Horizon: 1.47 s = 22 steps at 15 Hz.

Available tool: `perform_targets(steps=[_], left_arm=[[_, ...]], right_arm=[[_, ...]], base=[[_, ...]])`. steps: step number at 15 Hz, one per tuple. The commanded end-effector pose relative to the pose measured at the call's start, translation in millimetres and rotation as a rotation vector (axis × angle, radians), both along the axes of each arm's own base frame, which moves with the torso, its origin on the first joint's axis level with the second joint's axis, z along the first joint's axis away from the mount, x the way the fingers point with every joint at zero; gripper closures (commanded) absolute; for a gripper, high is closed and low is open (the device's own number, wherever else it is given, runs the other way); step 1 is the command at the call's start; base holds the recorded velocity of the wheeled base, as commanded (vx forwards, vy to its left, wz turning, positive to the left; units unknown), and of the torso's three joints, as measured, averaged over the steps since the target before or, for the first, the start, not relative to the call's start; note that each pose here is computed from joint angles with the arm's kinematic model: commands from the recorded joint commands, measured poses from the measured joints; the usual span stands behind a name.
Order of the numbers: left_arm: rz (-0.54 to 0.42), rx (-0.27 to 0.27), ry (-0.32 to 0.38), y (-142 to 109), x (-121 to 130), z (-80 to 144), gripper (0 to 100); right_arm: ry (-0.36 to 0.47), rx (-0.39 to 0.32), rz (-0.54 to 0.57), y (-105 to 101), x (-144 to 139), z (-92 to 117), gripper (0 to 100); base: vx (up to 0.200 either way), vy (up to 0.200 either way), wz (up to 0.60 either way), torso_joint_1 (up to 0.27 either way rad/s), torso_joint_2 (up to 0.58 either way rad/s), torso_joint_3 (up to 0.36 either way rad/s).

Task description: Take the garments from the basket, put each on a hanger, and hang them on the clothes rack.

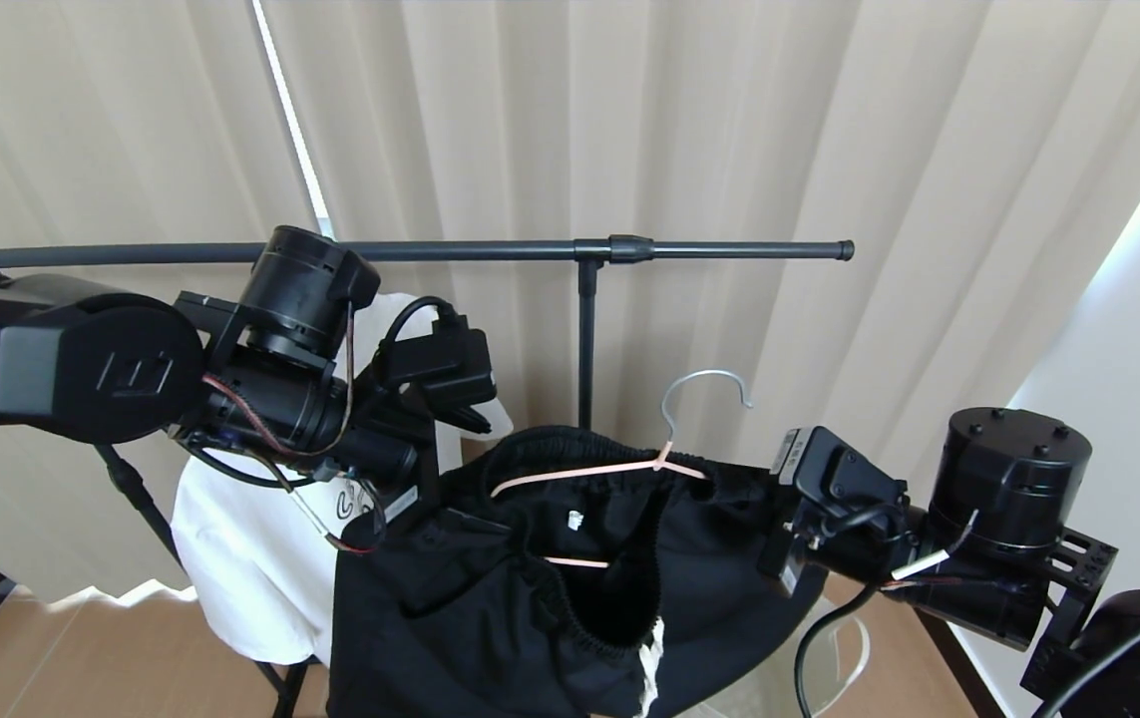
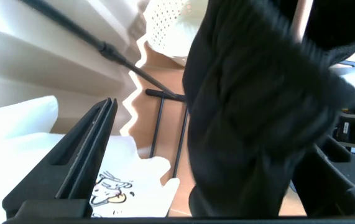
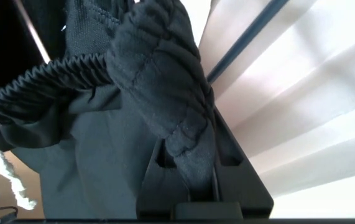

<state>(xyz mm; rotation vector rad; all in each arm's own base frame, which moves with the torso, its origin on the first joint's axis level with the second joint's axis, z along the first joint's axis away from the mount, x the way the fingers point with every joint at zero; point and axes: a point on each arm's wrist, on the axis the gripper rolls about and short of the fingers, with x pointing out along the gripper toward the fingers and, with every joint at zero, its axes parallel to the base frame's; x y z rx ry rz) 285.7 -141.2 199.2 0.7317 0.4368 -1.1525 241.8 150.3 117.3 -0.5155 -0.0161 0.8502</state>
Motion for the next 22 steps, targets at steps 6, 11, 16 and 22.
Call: perform_targets(steps=[6,11,16,22], left_arm=[[-0.035,-0.003,-0.002,-16.2,8.8,-9.9,0],[-0.051,-0.003,-0.001,-22.7,9.1,-14.3,0],[-0.034,-0.01,0.017,-21.2,7.3,-13.7,100],[-0.028,-0.019,0.013,-17.7,0.4,-8.6,100]], right_arm=[[-0.012,0.008,0.014,1.2,-4.8,4.5,100],[-0.016,0.01,0.014,0.9,-5.3,5.8,100],[-0.016,0.01,0.014,1.2,-4.9,5.7,100],[-0.011,0.005,0.01,1.1,-4.0,3.8,100]], base=[[0.0,0.0,0.0,0.0,0.0,0.0],[0.0,0.0,0.0,0.0,0.0,0.0],[0.0,0.0,0.0,0.0,0.0,0.0],[0.0,0.0,0.0,0.0,0.0,0.0]])
